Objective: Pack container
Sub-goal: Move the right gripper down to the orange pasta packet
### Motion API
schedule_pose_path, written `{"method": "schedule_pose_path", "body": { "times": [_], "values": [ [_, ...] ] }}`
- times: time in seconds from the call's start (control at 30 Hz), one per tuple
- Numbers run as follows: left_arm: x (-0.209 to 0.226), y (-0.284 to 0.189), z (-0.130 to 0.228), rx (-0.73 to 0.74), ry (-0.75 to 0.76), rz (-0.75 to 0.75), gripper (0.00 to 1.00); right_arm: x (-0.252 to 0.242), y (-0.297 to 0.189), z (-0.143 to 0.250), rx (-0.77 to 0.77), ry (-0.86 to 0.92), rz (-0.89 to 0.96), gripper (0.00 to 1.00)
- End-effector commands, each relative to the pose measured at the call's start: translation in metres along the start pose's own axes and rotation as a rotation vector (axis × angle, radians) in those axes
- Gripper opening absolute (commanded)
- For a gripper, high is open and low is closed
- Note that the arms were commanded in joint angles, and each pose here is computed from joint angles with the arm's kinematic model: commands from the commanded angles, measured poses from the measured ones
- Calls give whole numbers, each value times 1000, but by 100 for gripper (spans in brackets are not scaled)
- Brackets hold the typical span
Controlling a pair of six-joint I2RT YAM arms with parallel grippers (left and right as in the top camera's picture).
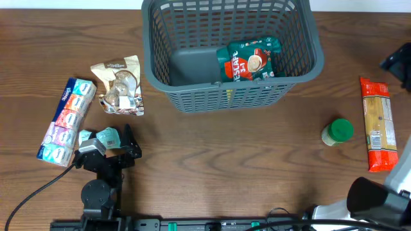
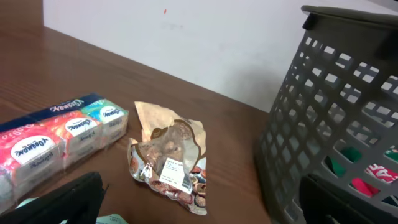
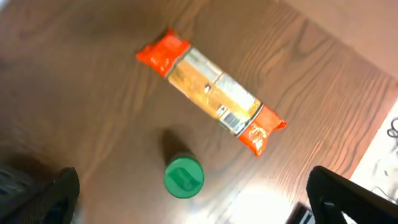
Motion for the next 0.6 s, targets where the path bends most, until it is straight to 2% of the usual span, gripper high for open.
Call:
{"method": "schedule_pose_path", "body": {
  "times": [0.0, 0.2, 0.33, 0.57],
  "values": [
    [2, 1, 8, 23, 5, -14, 99, -3, 26, 6, 74, -83, 21, 99],
    [2, 1, 8, 23, 5, -14, 99, -20, 72, 7, 131, -167, 83, 99],
    [2, 1, 8, 23, 5, -14, 99, -34, 97, 4, 145, -312, 96, 99],
    [2, 1, 8, 23, 5, -15, 99, -47, 131, -4, 99, -439, 87, 99]
  ]
}}
Point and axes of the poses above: each gripper's point midway between its finger pads, its own y axis out along the fingers, its own x axis along the line the jaws close on, z = x × y, the point moved 10 cm from there along -y, back along the fingers, and after that the axes turned 10 degrees about y, right-handed, at the moved point
